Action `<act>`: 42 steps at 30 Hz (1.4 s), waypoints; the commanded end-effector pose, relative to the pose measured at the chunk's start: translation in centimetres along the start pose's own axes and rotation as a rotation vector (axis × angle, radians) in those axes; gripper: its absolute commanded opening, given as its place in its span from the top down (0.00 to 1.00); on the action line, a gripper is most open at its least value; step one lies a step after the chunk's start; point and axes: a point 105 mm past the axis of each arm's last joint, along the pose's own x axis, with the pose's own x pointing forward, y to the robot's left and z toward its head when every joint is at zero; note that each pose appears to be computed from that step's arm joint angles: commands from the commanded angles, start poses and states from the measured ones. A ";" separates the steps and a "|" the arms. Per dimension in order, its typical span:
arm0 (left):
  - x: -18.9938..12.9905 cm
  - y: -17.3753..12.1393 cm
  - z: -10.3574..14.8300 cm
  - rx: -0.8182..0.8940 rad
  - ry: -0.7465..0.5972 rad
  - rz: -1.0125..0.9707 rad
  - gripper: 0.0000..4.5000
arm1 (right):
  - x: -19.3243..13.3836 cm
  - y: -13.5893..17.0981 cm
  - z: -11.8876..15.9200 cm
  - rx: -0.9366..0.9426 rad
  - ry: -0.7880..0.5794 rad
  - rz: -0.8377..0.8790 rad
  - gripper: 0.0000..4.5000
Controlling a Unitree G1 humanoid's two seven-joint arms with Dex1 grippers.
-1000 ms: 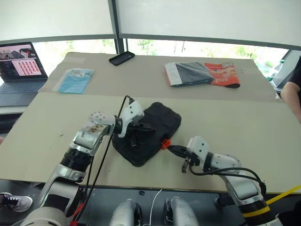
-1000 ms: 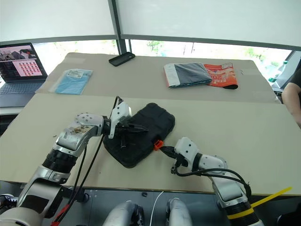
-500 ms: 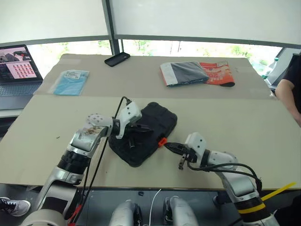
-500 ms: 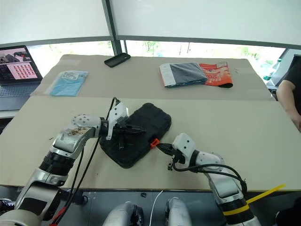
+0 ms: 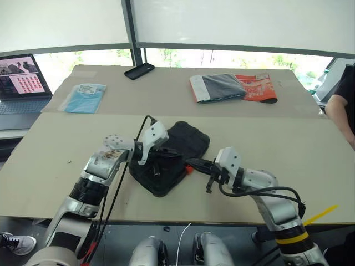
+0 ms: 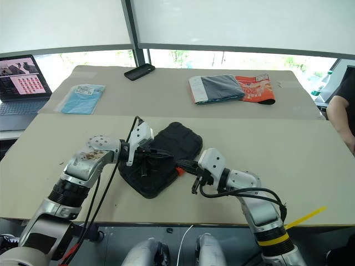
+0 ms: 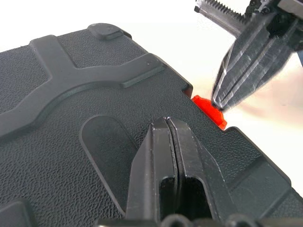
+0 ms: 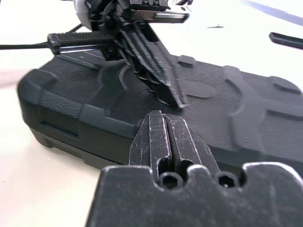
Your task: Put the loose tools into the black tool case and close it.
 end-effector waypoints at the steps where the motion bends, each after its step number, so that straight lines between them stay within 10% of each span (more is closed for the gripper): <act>1: 0.3 -0.7 -4.6 -0.135 0.132 -0.015 0.99 | -1.8 -0.7 1.3 -0.012 -0.031 -0.017 1.00; 8: 0.4 -0.6 -4.6 -0.133 0.132 -0.018 0.99 | -2.4 1.2 -2.5 0.032 0.135 0.018 1.00; 31: -1.2 0.3 -2.2 -0.039 -0.094 0.068 0.99 | 0.6 1.5 -1.7 0.066 0.027 0.097 1.00; 34: -3.7 0.5 -0.6 0.021 -0.226 0.125 0.84 | -2.0 0.9 -1.1 0.081 0.024 0.083 1.00; 42: -14.8 1.9 -3.6 0.125 -0.066 0.457 0.22 | -10.6 -3.4 -0.8 -0.107 0.135 -0.027 0.45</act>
